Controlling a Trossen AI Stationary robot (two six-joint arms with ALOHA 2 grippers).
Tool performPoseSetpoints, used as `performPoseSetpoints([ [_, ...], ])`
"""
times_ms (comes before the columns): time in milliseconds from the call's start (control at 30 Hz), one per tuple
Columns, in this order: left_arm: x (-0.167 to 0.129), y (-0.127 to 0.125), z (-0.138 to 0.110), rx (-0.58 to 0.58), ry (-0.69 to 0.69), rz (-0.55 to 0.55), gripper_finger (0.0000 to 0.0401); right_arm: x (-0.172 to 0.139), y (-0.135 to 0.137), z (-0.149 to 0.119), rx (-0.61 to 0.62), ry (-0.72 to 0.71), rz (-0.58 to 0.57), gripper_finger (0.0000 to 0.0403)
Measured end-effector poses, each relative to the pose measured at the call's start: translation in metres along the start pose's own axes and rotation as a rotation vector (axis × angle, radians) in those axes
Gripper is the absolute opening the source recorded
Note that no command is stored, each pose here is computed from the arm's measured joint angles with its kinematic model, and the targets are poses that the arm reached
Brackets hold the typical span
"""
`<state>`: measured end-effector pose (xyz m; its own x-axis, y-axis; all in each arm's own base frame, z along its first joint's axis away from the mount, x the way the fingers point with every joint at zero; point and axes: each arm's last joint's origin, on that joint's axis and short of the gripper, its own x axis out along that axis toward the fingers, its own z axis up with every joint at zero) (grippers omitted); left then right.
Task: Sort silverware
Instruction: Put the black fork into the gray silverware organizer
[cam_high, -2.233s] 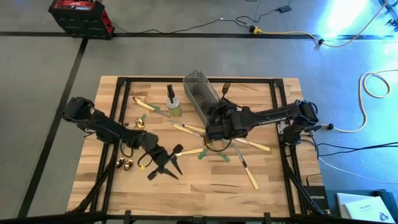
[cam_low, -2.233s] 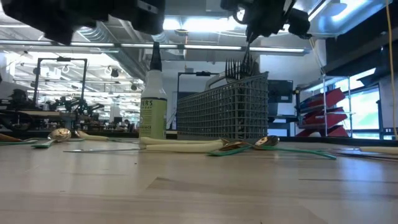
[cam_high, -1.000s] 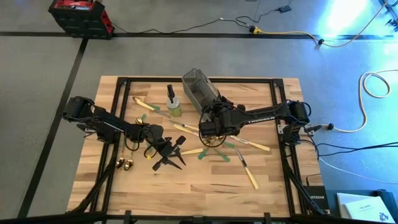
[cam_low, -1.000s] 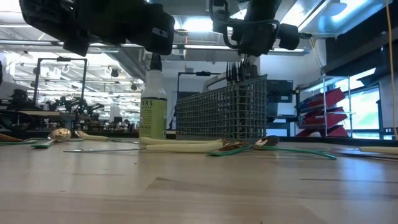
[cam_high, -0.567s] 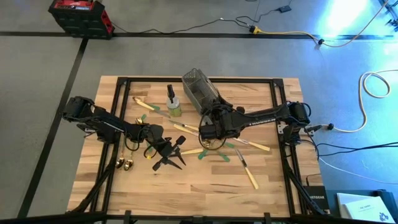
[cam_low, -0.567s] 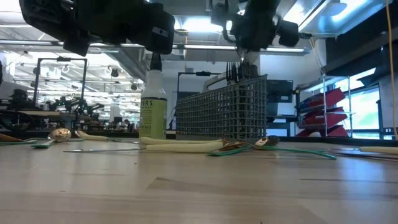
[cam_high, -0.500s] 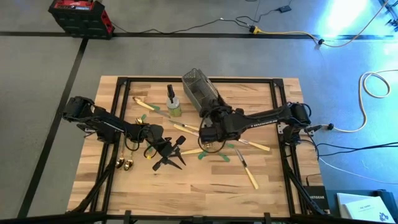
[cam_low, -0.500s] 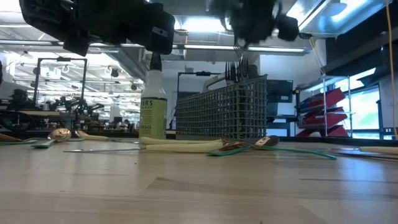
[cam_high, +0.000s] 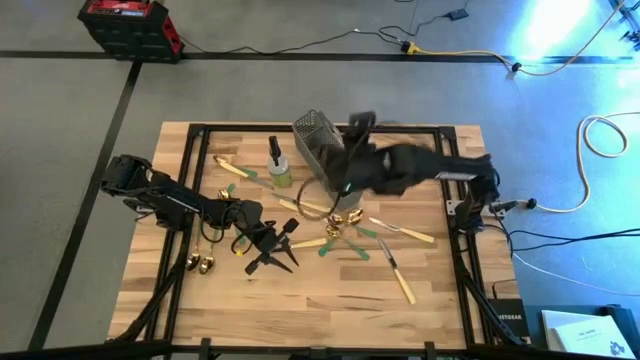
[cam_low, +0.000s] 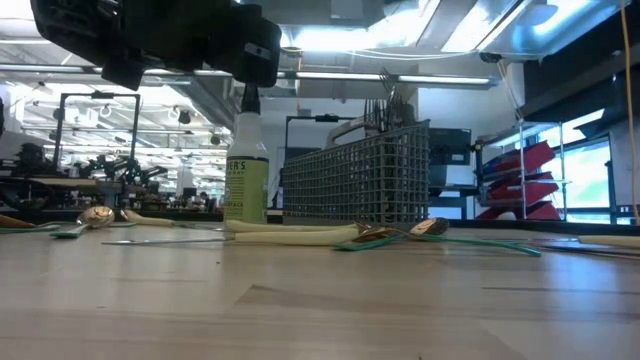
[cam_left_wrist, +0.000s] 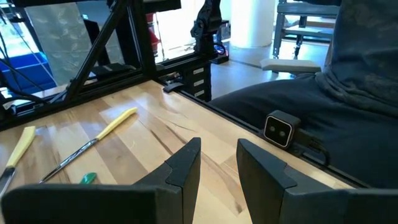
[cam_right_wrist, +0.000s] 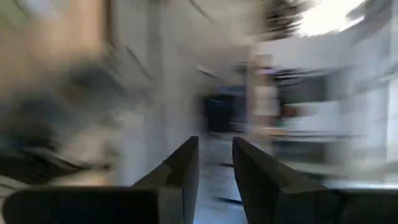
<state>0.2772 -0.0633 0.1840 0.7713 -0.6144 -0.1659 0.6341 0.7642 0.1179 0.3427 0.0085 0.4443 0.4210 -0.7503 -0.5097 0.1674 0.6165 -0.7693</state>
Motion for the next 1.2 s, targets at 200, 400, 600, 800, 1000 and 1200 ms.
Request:
performPoseSetpoints([
  [200, 0.0, 0.0, 0.0, 0.005, -0.001, 0.0, 0.009, 0.018, -0.032, -0.024, 0.653, 0.092, 0.317, 0.008],
  [400, 0.0, 0.0, 0.0, 0.007, -0.002, 0.001, 0.009, 0.044, -0.023, -0.034, 0.766, 0.242, 0.386, 0.008],
  [600, 0.0, 0.0, 0.0, 0.007, 0.0, 0.0, 0.009, 0.065, -0.004, -0.041, 0.765, 0.349, 0.363, 0.008],
  [800, 0.0, 0.0, 0.0, -0.004, 0.002, -0.001, 0.009, 0.082, 0.008, -0.042, 0.789, 0.364, 0.292, 0.008],
  [1000, 0.002, -0.005, 0.001, -0.016, -0.001, -0.02, 0.009, 0.087, 0.011, -0.043, 0.797, 0.358, 0.244, 0.008],
  [1200, 0.005, -0.01, 0.002, -0.013, -0.004, -0.042, 0.009, 0.091, 0.014, -0.045, 0.805, 0.367, 0.196, 0.008],
])
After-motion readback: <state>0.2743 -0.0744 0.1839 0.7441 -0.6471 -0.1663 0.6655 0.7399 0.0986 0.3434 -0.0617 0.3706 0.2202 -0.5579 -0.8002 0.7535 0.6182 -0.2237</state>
